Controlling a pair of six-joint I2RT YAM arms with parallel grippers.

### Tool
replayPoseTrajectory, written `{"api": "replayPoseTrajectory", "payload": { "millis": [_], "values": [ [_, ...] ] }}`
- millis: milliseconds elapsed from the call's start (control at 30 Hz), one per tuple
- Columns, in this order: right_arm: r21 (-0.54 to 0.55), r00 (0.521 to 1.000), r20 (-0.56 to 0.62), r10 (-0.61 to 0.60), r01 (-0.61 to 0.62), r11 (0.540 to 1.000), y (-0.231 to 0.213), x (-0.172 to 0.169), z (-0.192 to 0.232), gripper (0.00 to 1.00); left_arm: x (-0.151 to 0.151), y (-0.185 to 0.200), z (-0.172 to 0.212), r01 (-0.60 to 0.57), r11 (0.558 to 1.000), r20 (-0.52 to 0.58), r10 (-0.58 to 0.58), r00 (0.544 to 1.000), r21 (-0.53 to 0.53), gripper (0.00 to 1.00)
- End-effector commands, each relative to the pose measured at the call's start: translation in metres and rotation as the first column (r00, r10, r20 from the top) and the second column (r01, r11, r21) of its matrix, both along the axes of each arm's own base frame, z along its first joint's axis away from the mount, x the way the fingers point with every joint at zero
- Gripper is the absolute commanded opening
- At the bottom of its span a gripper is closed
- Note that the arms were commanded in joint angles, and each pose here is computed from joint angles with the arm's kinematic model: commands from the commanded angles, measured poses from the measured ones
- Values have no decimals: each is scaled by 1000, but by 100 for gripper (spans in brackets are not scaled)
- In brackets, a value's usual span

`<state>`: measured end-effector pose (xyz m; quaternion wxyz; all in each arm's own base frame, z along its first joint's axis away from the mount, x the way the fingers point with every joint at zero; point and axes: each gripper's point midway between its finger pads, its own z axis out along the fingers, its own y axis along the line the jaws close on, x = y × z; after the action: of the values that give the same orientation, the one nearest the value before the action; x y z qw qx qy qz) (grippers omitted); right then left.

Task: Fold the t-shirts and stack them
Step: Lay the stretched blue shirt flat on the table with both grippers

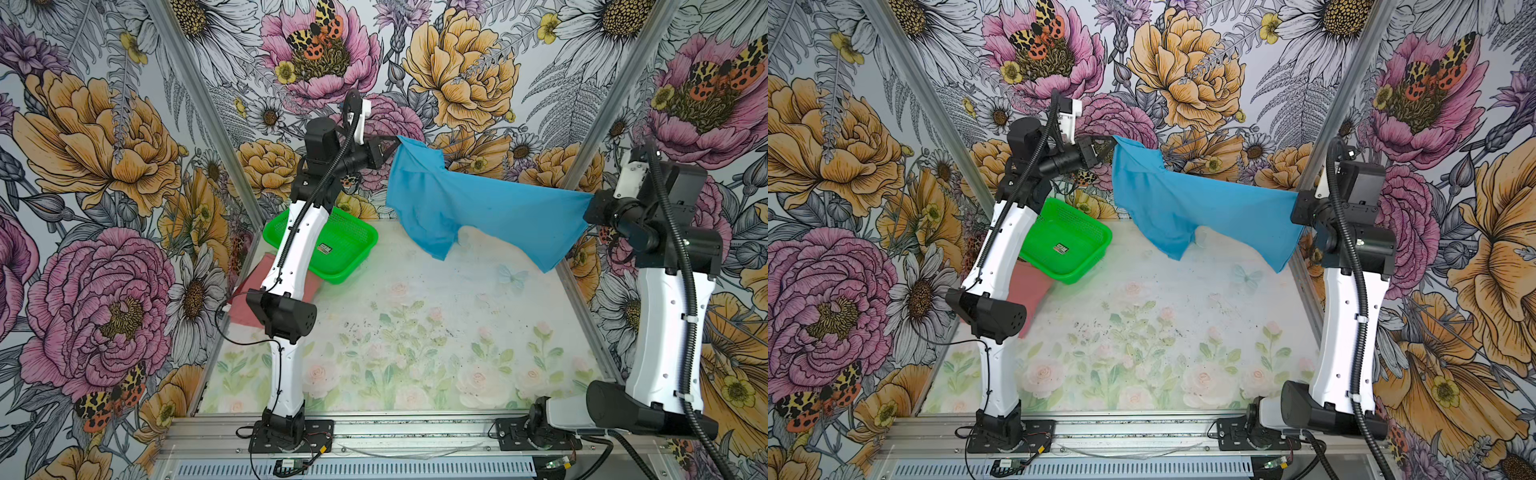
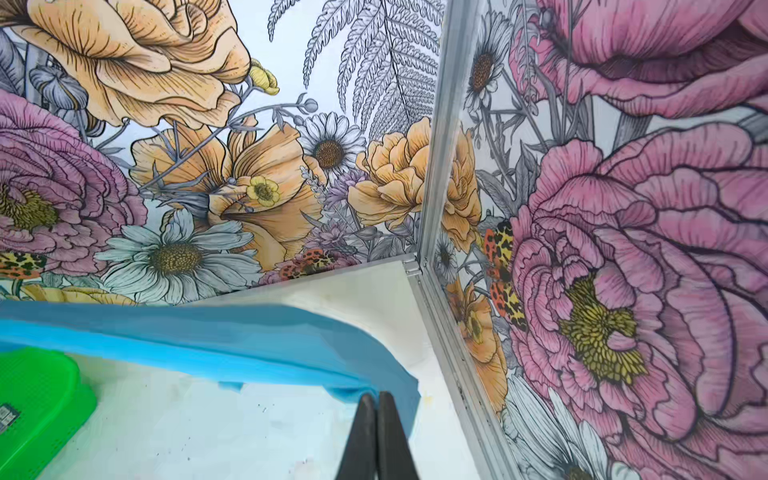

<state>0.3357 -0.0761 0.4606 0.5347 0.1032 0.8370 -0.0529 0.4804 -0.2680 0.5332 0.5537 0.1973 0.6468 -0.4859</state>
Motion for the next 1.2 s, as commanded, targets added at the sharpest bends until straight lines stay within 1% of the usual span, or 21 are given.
{"api": "replayPoseTrajectory", "payload": {
  "millis": [0,67,100,200,267,367,433,533,633,700,767,833,867,900,967,1000,1067,1100,1167],
  "values": [
    [24,1000,-20,-13,14,1000,5,-29,-17,0,-51,-24,4,105,993,71,-109,992,51,0],
    [44,998,-64,-11,14,999,10,-44,-43,0,-76,-28,-15,88,992,62,-93,994,91,0],
    [57,996,-88,-9,14,998,12,-50,-57,0,-82,-29,-31,77,992,44,-82,996,100,0],
    [100,985,-171,-23,41,994,16,-69,-106,0,-103,-31,-97,72,992,-56,-67,996,103,0],
    [107,971,-233,-54,81,991,13,-81,-142,0,-124,-34,-144,70,989,-119,-54,991,130,0],
    [114,957,-285,-61,97,989,14,-92,-172,0,-155,-31,-217,71,975,-227,-22,974,209,0],
    [139,952,-301,-48,94,986,19,-98,-186,0,-175,-20,-250,54,973,-275,10,961,223,0],
    [221,951,-310,2,70,973,35,-101,-201,0,-194,7,-290,-17,967,-321,101,942,254,0],
    [292,956,-288,48,40,956,56,-103,-203,0,-209,23,-317,-46,964,-363,142,921,263,0],
    [323,952,-301,52,51,945,64,-106,-212,0,-215,29,-328,-55,960,-384,162,909,273,0],
    [390,944,-325,61,74,918,76,-114,-229,0,-217,35,-334,-73,955,-392,186,901,286,0],
    [459,942,-328,74,91,884,91,-127,-252,0,-215,44,-340,-111,944,-394,233,889,310,0],
    [471,940,-335,65,108,875,94,-134,-264,0,-213,50,-343,-135,935,-397,266,879,327,0],
    [484,940,-337,56,122,866,97,-142,-274,0,-209,59,-348,-173,920,-403,315,859,351,0],
    [514,931,-358,77,127,848,108,-155,-295,0,-202,79,-355,-247,890,-418,406,813,383,0],
    [530,922,-373,100,124,839,115,-162,-304,0,-199,88,-357,-275,881,-424,434,795,385,0],
    [545,901,-412,136,124,829,126,-175,-324,0,-196,96,-357,-291,879,-433,445,784,376,0],
    [547,888,-432,158,119,829,131,-182,-335,0,-195,98,-357,-288,882,-435,440,785,372,0],
    [526,847,-488,210,93,846,142,-195,-353,0,-193,102,-355,-293,879,-434,447,782,377,0]
  ]
}}
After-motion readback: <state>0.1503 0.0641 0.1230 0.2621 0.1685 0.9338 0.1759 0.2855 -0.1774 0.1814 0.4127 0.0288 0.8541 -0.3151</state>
